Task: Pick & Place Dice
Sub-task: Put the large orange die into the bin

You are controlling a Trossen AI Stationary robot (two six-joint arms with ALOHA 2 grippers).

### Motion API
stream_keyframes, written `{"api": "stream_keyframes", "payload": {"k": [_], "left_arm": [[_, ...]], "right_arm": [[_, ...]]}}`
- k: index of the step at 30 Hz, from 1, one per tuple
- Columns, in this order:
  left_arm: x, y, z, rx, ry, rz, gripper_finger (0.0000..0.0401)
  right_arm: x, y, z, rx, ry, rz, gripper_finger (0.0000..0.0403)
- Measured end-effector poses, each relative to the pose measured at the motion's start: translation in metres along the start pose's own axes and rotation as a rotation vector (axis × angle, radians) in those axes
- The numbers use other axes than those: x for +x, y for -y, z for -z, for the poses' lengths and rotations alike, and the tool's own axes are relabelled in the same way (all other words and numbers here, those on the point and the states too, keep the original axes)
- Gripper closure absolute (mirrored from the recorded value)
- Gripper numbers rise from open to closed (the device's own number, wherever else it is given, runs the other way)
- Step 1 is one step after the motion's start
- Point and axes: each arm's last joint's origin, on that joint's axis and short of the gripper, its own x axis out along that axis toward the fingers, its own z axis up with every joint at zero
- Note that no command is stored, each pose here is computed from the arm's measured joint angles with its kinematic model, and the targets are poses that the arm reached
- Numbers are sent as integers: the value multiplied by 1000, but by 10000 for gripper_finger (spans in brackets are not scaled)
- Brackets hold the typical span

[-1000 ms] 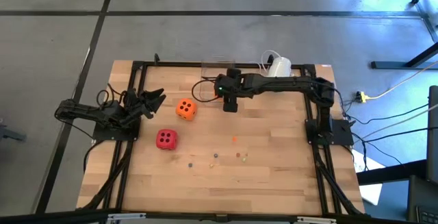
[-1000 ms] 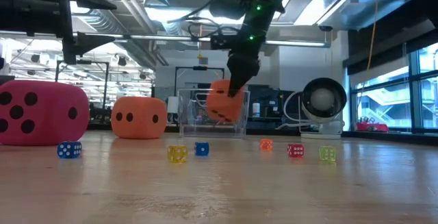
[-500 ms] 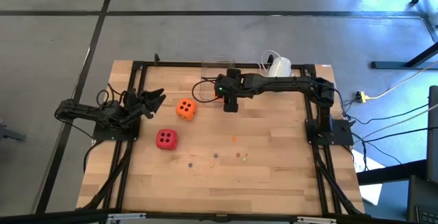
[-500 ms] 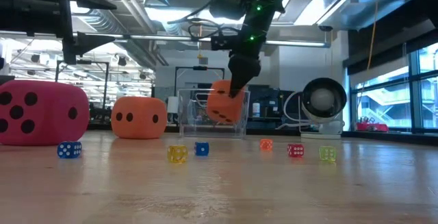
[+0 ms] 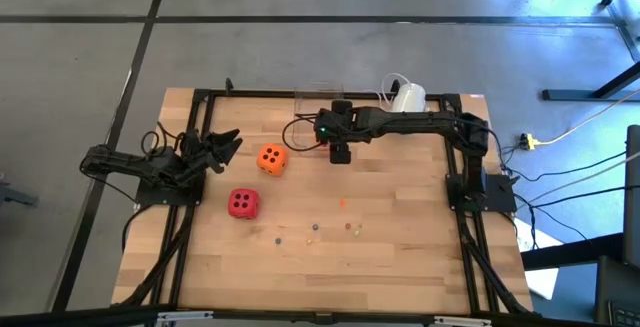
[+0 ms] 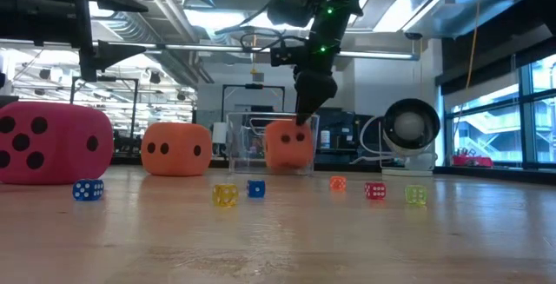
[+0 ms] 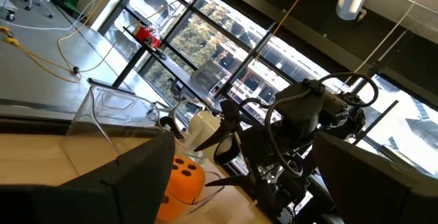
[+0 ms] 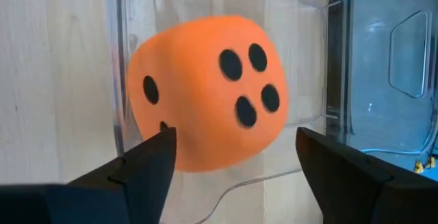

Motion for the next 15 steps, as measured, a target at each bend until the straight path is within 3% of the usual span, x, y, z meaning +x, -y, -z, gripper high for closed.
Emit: {"api": "stream_keyframes", "payload": {"k": [7,11,15], "left_arm": [[0,0,0,0,0,0,56],[0,0,0,0,0,0,56],[0,0,0,-28,-4,6,56]], "right_arm": [[-6,2,1,22,4,4,101],[-40,12,-3,102,106,-2,101],[-78,21,1,197,227,-80,101]]}}
